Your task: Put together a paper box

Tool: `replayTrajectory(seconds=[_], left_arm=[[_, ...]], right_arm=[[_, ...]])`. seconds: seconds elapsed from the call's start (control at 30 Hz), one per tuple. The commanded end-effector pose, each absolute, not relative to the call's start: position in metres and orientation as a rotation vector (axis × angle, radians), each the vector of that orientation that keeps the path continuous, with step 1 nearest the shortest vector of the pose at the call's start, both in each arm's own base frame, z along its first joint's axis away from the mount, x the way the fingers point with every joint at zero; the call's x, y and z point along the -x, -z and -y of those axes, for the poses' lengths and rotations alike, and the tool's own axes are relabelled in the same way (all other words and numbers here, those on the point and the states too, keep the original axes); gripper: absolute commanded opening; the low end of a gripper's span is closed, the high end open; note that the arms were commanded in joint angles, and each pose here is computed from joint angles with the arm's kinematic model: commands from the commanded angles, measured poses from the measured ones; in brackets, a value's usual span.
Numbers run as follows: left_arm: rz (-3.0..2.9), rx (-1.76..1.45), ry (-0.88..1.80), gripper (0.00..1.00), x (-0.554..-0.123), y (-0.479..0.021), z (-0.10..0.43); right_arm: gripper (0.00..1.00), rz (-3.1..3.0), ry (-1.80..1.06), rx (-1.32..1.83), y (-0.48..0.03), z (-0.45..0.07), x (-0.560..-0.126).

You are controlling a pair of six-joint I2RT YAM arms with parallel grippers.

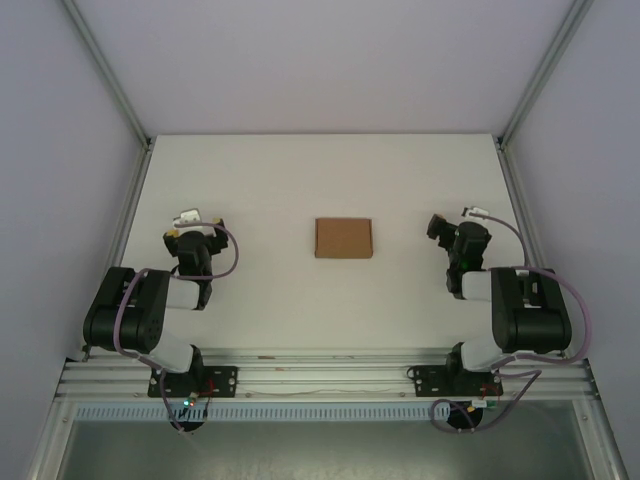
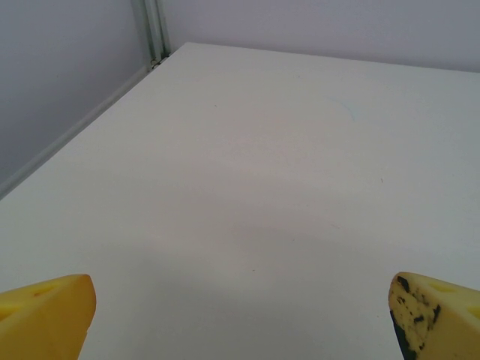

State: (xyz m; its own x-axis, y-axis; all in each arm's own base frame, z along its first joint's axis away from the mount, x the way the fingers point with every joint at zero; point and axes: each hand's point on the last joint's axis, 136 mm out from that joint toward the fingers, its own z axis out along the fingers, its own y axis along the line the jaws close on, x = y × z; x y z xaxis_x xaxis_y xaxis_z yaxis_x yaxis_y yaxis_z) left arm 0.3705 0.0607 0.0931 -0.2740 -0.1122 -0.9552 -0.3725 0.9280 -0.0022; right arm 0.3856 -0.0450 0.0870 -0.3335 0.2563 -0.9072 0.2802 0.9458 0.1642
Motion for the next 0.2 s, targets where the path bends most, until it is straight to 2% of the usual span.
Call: replayTrajectory(seconds=[0.0, 0.17], left_arm=[[-1.797, 0.352, -0.247, 1.0, -0.3765, -0.1081, -0.0606], [-1.796, 0.353, -0.247, 1.0, -0.3765, -0.1082, -0.0608]], right_arm=[[1.0, -1.894, 0.004, -0.393, -0.097, 0.0433, -0.3904], [1.0, -1.891, 0.003, -0.392, -0.0976, 0.043, -0.3904]])
